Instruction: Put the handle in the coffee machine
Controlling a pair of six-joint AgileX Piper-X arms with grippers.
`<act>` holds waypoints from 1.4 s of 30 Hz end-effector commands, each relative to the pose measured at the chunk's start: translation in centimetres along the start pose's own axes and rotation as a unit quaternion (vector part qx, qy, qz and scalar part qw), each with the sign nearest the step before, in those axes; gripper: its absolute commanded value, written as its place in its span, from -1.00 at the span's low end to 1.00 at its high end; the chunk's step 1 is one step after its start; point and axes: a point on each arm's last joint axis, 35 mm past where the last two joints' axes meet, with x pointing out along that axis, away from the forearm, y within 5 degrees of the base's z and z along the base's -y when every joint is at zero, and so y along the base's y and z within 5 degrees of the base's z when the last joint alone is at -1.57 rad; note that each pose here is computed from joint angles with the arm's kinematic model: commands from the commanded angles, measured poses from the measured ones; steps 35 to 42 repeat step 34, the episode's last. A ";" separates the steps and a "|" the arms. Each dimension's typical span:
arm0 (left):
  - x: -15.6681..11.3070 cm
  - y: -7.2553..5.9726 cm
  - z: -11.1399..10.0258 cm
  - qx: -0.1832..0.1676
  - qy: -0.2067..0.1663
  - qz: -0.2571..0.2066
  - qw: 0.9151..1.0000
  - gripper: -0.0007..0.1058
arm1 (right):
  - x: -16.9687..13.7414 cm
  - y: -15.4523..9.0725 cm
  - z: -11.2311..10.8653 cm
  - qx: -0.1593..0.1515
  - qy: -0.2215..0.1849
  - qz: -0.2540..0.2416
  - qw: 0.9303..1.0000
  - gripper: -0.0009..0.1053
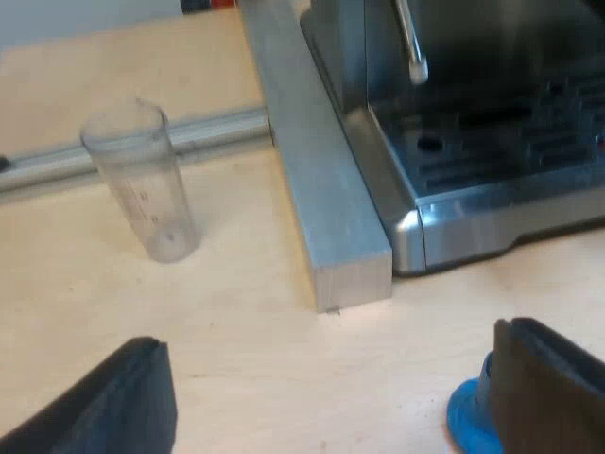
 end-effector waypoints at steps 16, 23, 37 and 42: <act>0.0 0.0 0.5 -0.003 -0.008 0.001 1.000 0.33 | 0.1 -0.2 0.1 -0.003 0.009 -0.019 1.000 0.21; 0.0 0.0 0.5 -0.003 -0.010 0.001 1.000 0.33 | 0.1 -0.2 0.1 -0.003 0.009 -0.019 1.000 0.21; 0.1 0.0 0.5 -0.003 -0.009 0.001 1.000 0.33 | 0.1 -0.2 0.1 -0.003 0.009 -0.019 1.000 0.21; 0.1 0.0 0.5 -0.003 -0.009 0.001 1.000 0.33 | 0.1 -0.2 0.1 -0.003 0.009 -0.019 1.000 0.21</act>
